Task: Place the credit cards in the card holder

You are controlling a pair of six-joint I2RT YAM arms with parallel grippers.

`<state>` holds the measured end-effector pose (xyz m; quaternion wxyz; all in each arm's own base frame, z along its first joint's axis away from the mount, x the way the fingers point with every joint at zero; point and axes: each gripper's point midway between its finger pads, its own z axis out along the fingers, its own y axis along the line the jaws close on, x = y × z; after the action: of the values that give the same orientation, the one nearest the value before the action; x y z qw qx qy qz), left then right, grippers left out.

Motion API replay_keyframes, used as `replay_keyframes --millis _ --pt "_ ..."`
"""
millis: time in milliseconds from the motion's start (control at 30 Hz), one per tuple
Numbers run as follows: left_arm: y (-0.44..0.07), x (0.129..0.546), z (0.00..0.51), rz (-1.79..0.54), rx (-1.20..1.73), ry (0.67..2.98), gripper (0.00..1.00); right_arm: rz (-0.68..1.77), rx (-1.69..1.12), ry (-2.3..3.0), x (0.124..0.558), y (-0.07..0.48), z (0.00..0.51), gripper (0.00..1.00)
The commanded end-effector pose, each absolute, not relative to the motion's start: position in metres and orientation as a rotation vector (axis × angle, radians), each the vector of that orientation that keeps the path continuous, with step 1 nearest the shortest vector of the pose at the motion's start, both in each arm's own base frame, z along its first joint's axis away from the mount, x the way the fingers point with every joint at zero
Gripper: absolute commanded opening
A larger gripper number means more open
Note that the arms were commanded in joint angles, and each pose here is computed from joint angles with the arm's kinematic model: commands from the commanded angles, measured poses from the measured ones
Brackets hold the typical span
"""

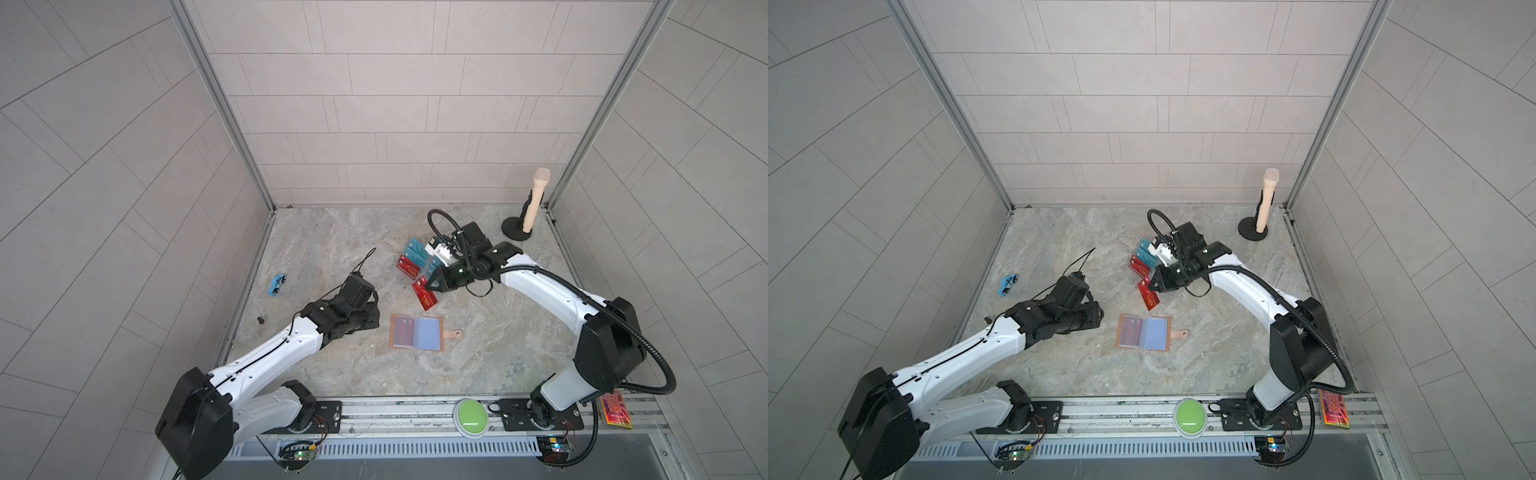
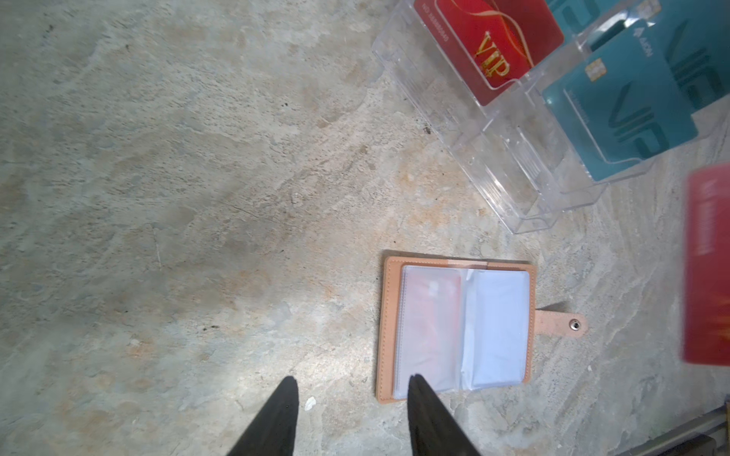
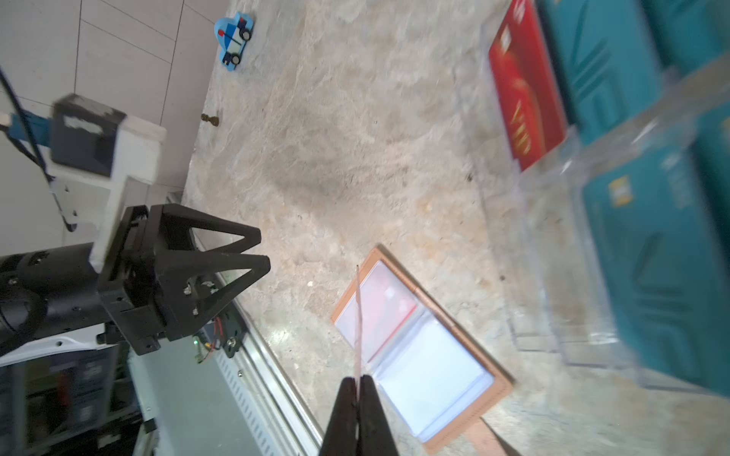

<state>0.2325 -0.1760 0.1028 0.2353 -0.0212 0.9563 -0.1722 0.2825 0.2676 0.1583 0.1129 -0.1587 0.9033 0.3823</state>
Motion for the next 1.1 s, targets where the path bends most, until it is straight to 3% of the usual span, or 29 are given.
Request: replay_keyframes --millis 0,200,533,1067 --pt "-0.191 0.239 0.108 -0.537 -0.054 2.587 0.44 1.384 -0.33 2.607 0.267 0.282 0.161 0.0" --pt "-0.214 0.242 0.092 -0.605 -0.026 2.616 0.38 1.435 -0.169 2.678 0.243 0.276 0.117 0.0" --pt "-0.229 0.246 0.063 -0.638 -0.044 2.677 0.29 1.457 -0.036 2.742 0.242 0.277 0.071 0.0" --pt "-0.234 0.232 0.027 -0.63 -0.03 2.782 0.2 1.451 -0.021 2.77 0.231 0.271 0.061 0.0"
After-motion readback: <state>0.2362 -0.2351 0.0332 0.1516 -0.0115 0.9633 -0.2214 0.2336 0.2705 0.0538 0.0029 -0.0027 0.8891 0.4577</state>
